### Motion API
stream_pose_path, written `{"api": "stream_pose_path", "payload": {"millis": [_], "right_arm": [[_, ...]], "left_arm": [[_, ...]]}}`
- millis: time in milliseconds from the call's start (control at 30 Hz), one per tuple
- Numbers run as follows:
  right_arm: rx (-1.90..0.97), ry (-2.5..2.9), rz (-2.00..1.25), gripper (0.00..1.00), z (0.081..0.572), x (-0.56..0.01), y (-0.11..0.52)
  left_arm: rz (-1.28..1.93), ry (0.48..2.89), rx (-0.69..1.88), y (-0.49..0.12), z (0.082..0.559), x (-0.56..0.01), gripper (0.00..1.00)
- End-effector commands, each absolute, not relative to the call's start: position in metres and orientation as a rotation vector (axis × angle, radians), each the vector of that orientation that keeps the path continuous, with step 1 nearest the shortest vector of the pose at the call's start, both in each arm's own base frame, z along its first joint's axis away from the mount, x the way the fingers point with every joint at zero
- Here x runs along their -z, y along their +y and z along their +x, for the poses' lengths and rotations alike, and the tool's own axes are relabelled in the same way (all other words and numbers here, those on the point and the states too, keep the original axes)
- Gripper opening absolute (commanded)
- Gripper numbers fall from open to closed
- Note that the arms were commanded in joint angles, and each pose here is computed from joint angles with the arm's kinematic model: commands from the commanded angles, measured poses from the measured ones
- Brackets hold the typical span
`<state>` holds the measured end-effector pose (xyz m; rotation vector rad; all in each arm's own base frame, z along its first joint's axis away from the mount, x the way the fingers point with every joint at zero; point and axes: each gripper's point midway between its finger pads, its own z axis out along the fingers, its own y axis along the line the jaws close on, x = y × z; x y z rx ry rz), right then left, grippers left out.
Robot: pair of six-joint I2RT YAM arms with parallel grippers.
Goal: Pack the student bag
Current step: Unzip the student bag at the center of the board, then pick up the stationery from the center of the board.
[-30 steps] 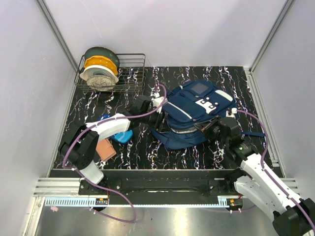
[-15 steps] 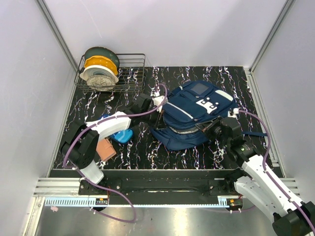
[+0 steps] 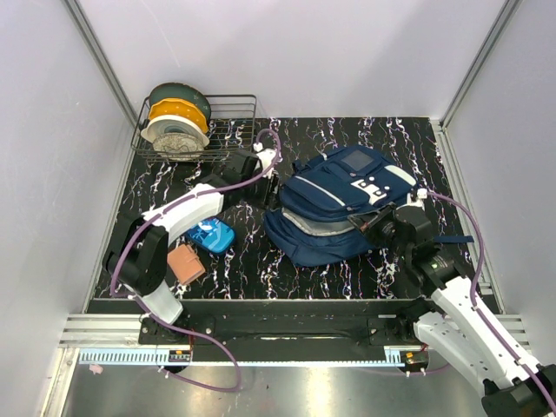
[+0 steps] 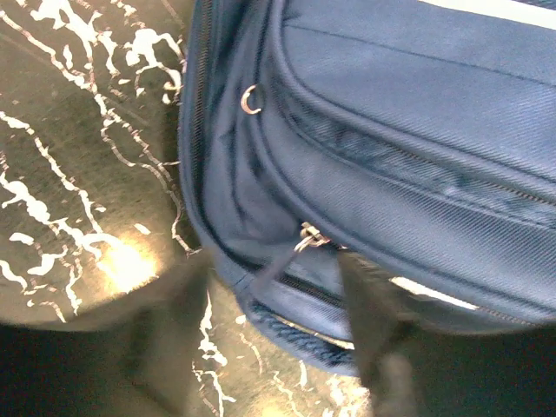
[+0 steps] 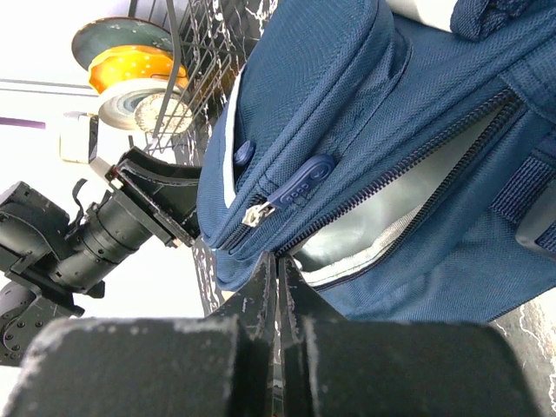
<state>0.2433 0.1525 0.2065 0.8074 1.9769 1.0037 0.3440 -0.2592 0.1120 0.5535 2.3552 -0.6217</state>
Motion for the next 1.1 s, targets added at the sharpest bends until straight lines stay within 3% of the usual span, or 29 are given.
{"api": "stream_pose_path", "payload": {"millis": [0,33,100,233,500,1067], "right_arm": [[-1.117,1.806,0.718,0.00,0.259,-0.269,0.161],[-1.108,1.818,0.724,0.00,0.263,-0.264,0.163],[-1.108,1.811,0.724,0.00,0.267,-0.263,0.164],[-1.121,1.820,0.709,0.00,0.275,-0.261,0.171],[-1.162,1.829,0.672,0.00,0.274,-0.263,0.179],[-1.168,1.839,0.681,0.00,0.273,-0.256,0.179]], "left_arm": [[0.482,2.274,0.633,-0.252,0.356,-0.145,0.76],[0.423,2.285,0.632,-0.247,0.352,-0.144,0.90],[0.323,2.244,0.603,-0.234,0.350,-0.165,0.99],[-0.051,2.282,0.434,-0.174,0.341,-0.160,0.99],[-0.452,2.253,0.441,-0.110,0.304,-0.130,0.99],[-0.867,2.256,0.358,-0.056,0.264,-0.078,0.99]]}}
